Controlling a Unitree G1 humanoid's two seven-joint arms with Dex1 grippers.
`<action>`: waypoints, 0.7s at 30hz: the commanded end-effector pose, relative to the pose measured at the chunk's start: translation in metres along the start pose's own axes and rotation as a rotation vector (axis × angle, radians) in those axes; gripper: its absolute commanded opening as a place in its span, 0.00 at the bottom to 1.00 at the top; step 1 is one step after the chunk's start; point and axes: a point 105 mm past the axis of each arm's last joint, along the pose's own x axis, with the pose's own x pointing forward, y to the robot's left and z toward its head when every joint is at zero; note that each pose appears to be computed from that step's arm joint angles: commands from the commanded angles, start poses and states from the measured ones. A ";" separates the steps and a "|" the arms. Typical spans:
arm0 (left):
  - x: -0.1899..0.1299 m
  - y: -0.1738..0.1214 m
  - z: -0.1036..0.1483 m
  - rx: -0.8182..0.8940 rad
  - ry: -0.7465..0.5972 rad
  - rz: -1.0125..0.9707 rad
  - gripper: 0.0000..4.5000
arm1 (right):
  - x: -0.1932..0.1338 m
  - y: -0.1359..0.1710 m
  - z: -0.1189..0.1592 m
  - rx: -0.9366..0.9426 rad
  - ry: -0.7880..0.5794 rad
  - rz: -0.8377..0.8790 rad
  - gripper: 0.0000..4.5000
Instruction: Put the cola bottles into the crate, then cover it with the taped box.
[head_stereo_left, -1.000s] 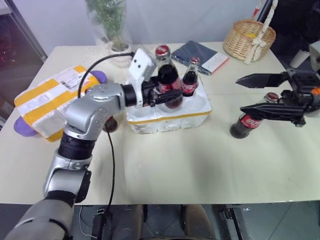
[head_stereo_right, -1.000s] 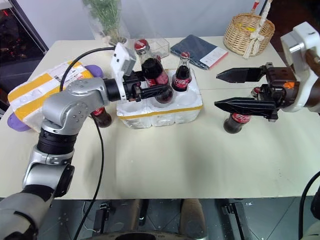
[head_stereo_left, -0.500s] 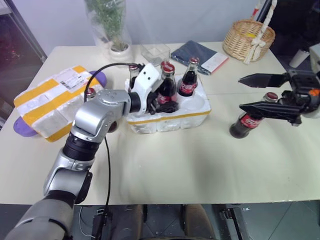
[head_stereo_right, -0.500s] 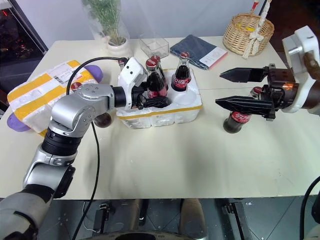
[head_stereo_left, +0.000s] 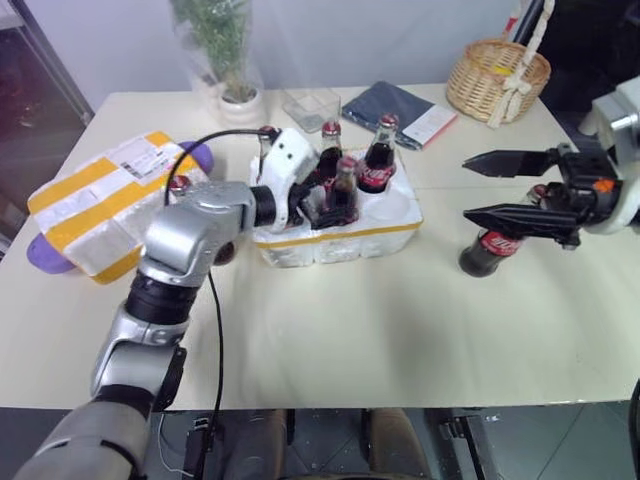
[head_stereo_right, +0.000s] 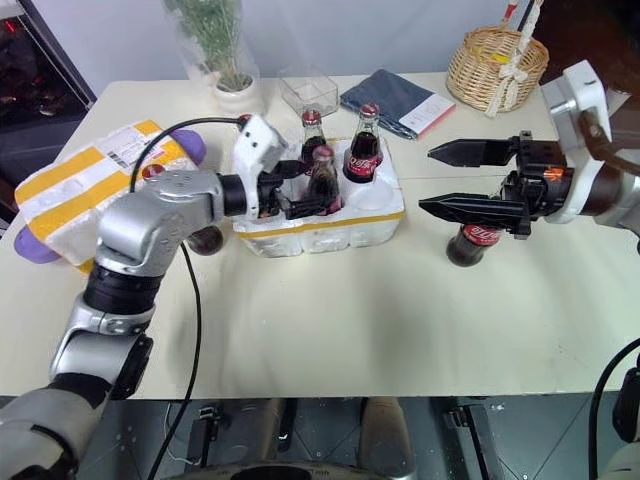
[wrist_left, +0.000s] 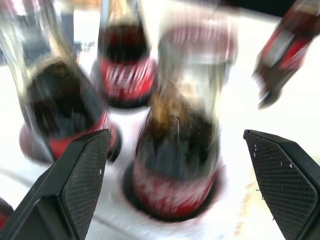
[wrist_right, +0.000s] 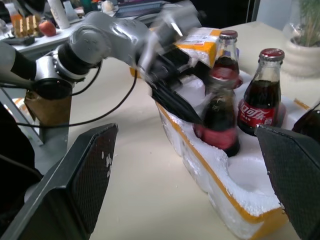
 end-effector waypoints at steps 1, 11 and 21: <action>-0.039 -0.022 0.024 0.027 -0.106 -0.065 0.99 | 0.001 -0.001 0.008 -0.037 -0.020 0.009 1.00; -0.162 -0.012 -0.018 -0.031 0.048 0.405 0.99 | 0.004 -0.006 0.002 -0.031 -0.014 0.041 1.00; -0.199 0.012 -0.043 -0.062 0.046 0.647 0.99 | 0.001 -0.009 0.004 -0.074 0.045 0.050 1.00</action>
